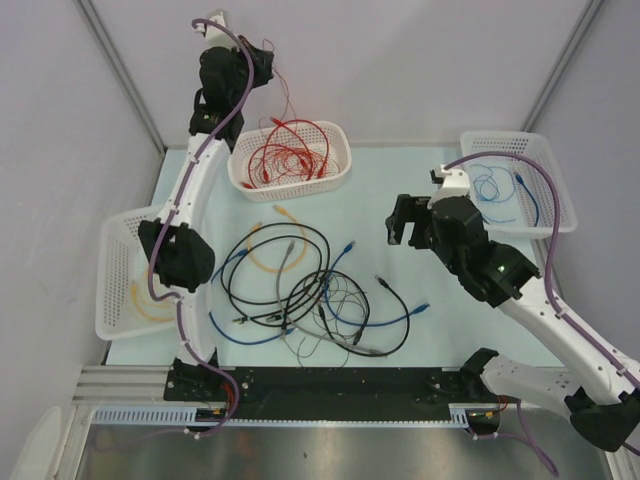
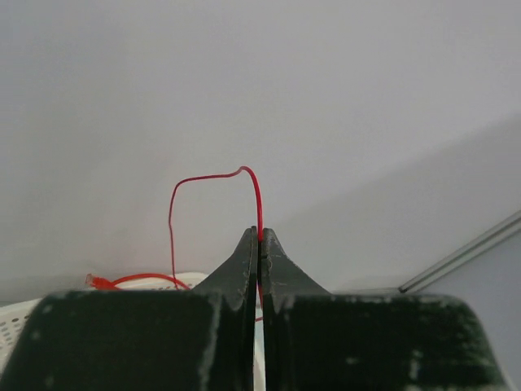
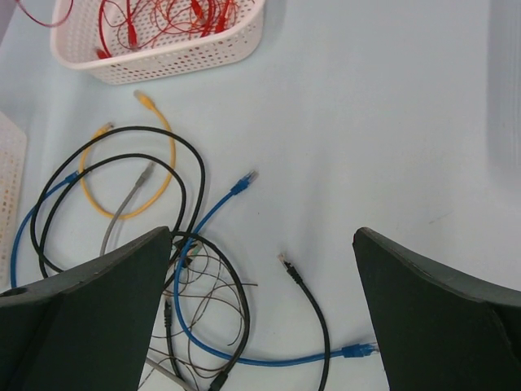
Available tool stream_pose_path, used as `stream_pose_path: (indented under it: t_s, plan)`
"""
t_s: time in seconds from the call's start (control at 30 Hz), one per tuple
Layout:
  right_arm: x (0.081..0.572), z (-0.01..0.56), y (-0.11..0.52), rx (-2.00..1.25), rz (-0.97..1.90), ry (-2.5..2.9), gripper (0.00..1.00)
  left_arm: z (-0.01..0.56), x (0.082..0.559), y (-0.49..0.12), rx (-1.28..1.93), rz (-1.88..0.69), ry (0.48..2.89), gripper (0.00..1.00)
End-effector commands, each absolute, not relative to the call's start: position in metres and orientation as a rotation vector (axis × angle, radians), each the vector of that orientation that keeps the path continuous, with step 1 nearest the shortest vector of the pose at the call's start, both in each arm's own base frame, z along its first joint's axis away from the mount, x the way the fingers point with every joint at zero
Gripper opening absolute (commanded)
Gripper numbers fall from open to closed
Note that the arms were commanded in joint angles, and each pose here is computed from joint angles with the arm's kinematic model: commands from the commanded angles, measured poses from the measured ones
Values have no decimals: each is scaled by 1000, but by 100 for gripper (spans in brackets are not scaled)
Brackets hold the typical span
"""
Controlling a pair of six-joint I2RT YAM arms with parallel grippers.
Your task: Untangle the cables
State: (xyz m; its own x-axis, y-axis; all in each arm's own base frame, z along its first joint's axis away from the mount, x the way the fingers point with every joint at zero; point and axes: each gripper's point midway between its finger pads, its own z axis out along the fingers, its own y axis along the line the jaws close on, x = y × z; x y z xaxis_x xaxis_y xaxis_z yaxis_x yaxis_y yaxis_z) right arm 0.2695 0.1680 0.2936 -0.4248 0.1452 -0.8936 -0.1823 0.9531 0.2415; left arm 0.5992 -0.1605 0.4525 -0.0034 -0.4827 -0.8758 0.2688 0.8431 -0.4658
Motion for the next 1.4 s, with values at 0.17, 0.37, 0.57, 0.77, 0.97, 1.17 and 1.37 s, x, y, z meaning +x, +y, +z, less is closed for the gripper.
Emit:
stream_pose_path:
  t_s: [0.17,0.37,0.57,0.77,0.97,1.17,1.37]
  plan:
    - [298,279,178,-16,377,2012,98,367,659,-150,-168,-563,1465,0]
    - [308,268,186,-4,396,2038,98,361,664,-142,-169,-616,1437,47]
    - [309,266,192,3,433,2048,97,408,601,-155,-91,-645,1341,98]
    - [300,250,198,-36,438,2119,97,419,521,-163,-77,-654,1399,100]
    - [279,183,209,-131,357,2324,97,392,424,-195,7,-637,1520,100]
    - [248,132,230,-209,406,2389,93,329,347,-212,64,-674,1738,100]
    - [206,138,275,-433,426,2292,86,274,274,-193,34,-681,1827,100]
